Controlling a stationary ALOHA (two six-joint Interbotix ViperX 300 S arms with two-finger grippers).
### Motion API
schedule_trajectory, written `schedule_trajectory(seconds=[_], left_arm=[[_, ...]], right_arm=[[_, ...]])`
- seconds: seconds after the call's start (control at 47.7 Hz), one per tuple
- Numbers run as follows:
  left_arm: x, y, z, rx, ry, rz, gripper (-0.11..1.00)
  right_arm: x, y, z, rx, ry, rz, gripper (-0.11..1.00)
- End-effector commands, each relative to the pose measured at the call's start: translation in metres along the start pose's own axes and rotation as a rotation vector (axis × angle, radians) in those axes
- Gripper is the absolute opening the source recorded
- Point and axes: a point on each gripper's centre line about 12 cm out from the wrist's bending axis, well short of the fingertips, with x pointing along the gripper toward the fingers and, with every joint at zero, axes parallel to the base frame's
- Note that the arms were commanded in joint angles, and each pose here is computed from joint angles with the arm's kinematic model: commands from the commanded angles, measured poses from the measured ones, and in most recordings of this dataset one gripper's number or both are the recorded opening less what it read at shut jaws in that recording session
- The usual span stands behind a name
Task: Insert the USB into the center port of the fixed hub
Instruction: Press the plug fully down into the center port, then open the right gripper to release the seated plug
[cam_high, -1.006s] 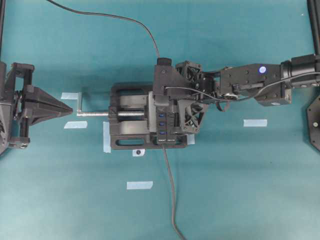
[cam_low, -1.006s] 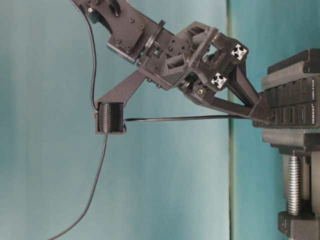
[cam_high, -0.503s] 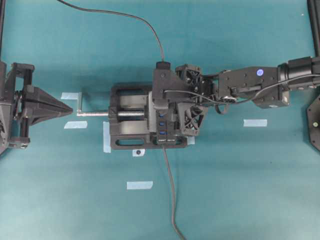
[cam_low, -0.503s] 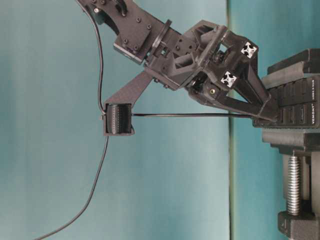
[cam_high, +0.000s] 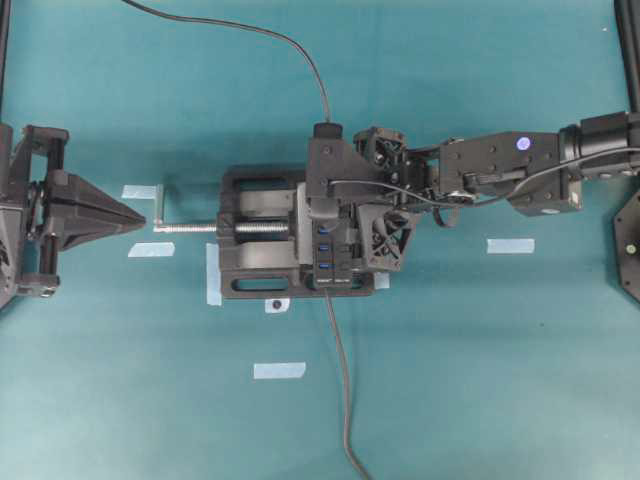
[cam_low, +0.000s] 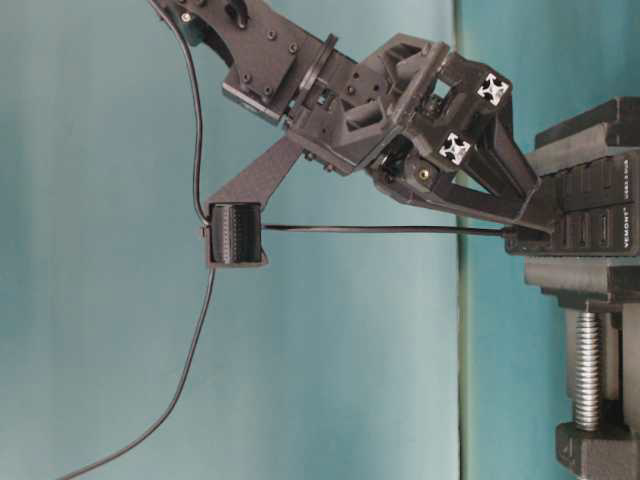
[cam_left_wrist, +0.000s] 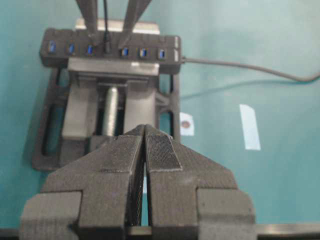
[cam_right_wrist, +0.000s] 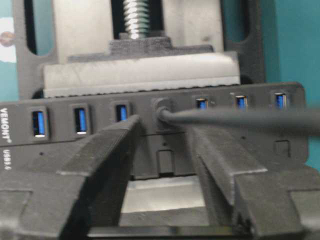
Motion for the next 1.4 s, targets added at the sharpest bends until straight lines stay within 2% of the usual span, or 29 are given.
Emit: schedule_trajectory(seconds=[0.0,1.383], left_arm=[[0.0,-0.001,0.009,0.001,-0.023,-0.003,0.0],[0.0,-0.001,0.008,0.001,-0.023,-0.003,0.0]], right_arm=[[-0.014,0.001,0.013,-0.004,-0.054,0.001,0.62],[-0.048,-0.01,0.025,0.012,-0.134,-0.017,0.62]])
